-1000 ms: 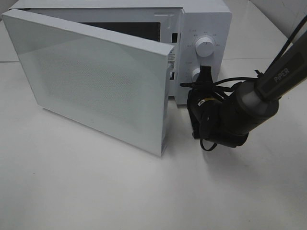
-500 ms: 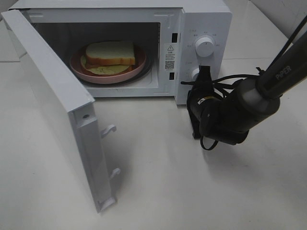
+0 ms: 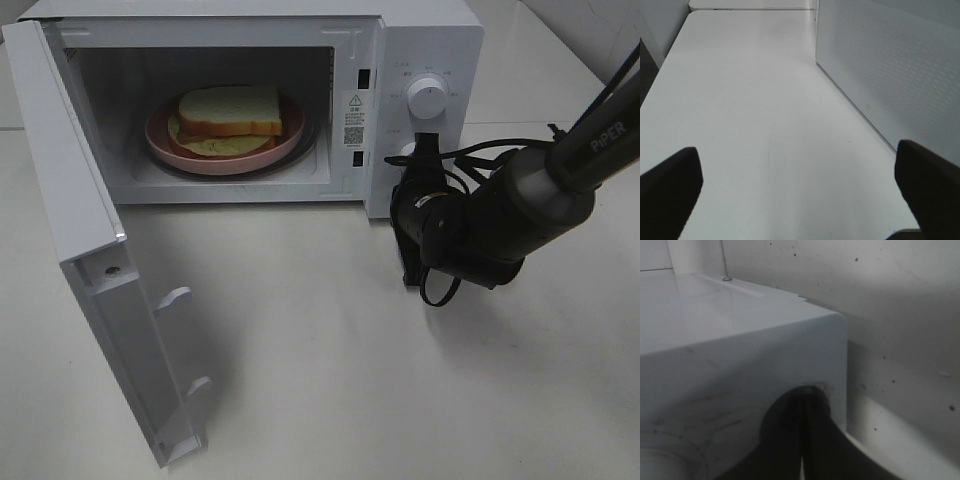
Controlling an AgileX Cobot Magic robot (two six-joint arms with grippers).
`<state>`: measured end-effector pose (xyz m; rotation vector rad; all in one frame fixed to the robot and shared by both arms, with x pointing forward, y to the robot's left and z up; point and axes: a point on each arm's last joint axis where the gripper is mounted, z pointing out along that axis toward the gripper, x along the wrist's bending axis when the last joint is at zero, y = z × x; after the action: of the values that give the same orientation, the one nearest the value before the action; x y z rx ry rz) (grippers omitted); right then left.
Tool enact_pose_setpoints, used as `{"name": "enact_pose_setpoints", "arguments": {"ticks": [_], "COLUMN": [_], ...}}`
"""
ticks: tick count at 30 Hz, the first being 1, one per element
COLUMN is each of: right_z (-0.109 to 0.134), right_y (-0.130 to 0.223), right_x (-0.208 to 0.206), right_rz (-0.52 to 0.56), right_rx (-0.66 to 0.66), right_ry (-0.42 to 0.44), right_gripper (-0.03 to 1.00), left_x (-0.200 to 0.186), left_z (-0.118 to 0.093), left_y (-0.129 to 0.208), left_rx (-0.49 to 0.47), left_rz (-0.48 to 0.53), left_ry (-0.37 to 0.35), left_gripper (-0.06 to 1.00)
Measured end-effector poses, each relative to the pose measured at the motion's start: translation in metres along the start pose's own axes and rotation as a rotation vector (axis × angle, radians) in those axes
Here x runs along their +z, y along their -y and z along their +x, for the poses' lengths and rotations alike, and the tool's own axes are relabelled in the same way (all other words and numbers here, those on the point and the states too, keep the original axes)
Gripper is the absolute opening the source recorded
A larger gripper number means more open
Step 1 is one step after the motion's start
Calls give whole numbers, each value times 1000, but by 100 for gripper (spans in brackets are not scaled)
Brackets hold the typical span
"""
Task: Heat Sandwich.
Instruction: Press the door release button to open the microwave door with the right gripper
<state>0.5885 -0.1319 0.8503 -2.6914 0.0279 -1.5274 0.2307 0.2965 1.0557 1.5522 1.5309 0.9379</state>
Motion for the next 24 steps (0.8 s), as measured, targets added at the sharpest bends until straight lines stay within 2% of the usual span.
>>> {"name": "enact_pose_setpoints", "arguments": {"ticks": [15,24], "right_z": [3,-4], "right_y": [-1,-4], "right_x": [-4,-33], "right_rz": [17,67], "right_rx": [-21,-92], "right_ry": [16,72], "right_gripper": [1,1], "left_x": [0,0], "left_z": [0,0], "left_y": [0,0], "left_rx": [0,0], "left_rz": [0,0], "left_ry": [0,0], "left_gripper": [99,99]}}
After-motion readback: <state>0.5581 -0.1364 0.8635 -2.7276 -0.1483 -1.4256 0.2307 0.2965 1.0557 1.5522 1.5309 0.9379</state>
